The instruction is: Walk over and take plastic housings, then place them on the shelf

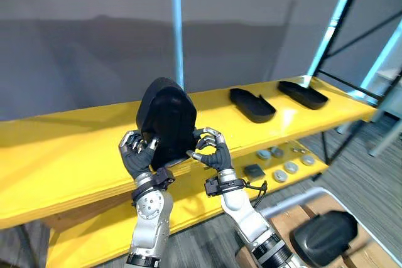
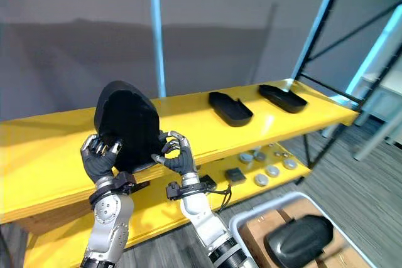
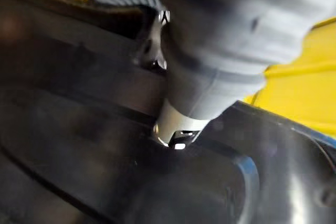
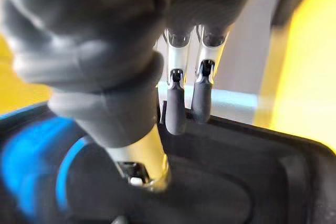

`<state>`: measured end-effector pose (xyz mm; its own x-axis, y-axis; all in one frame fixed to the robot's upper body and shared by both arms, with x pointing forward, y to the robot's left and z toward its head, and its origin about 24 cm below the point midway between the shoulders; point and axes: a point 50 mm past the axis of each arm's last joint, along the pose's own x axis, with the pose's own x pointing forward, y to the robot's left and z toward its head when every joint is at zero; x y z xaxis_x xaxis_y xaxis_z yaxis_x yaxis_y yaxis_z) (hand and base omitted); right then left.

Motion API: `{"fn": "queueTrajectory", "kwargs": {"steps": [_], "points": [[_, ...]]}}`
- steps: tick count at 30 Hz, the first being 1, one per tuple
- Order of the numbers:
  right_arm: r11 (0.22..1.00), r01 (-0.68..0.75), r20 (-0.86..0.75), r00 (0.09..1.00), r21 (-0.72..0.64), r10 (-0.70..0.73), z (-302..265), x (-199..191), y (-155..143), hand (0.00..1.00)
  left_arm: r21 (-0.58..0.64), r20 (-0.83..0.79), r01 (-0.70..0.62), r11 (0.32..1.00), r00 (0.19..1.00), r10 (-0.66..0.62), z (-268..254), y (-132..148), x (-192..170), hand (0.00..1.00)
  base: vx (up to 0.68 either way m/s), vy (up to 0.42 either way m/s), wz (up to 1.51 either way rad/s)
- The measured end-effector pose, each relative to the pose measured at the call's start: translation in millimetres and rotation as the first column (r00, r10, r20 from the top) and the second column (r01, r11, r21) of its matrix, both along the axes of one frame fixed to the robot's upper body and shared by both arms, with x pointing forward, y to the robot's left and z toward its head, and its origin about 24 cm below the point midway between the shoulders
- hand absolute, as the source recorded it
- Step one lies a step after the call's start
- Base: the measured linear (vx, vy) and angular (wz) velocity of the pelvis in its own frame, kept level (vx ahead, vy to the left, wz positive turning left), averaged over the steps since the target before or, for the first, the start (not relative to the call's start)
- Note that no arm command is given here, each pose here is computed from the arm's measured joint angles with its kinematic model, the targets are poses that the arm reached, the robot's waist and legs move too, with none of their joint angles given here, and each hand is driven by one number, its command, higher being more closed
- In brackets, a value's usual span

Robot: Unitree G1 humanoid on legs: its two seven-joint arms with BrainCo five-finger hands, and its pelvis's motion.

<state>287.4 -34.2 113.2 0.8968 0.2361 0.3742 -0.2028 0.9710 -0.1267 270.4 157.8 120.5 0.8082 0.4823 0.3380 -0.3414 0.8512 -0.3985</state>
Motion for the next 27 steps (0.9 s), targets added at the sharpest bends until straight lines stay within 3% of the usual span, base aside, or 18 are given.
{"fn": "queueTrajectory", "kwargs": {"steps": [4, 9, 14, 21, 27], "points": [[0.989, 0.094, -0.060, 0.994, 0.117, -0.087, -6.4, -4.7, -44.6, 0.00, 0.087, -0.012, 0.025, 0.996, 1.000, -0.024, 2.1, 4.0, 3.1, 1.00, 0.06, -0.333, 1.32], [0.988, 0.074, -0.079, 0.995, 0.139, -0.063, -7.6, -3.3, -54.3, 0.00, 0.139, 0.031, 0.025, 0.990, 0.999, -0.029, 18.8, 5.3, 11.8, 1.00, 0.16, -0.202, 0.19], [0.985, 0.062, -0.077, 0.996, 0.161, -0.050, -8.5, -16.6, -73.3, 0.00, 0.166, 0.006, 0.125, 0.978, 0.992, -0.127, 28.4, -8.1, 41.6, 1.00, 0.06, -0.054, 0.72], [0.975, 0.121, -0.018, 0.993, 0.185, -0.120, 4.1, -39.8, -97.0, 0.00, 0.078, -0.002, 0.189, 0.979, 0.982, -0.190, 63.8, 16.4, 86.6, 1.00, -0.03, 0.039, -0.04], [0.983, 0.127, -0.150, 0.983, 0.134, -0.107, -25.2, -62.9, -103.3, 0.00, 0.114, -0.095, 0.191, 0.975, 0.979, -0.181, 104.2, 39.3, 124.5, 1.00, 0.03, 0.050, -0.28]]}}
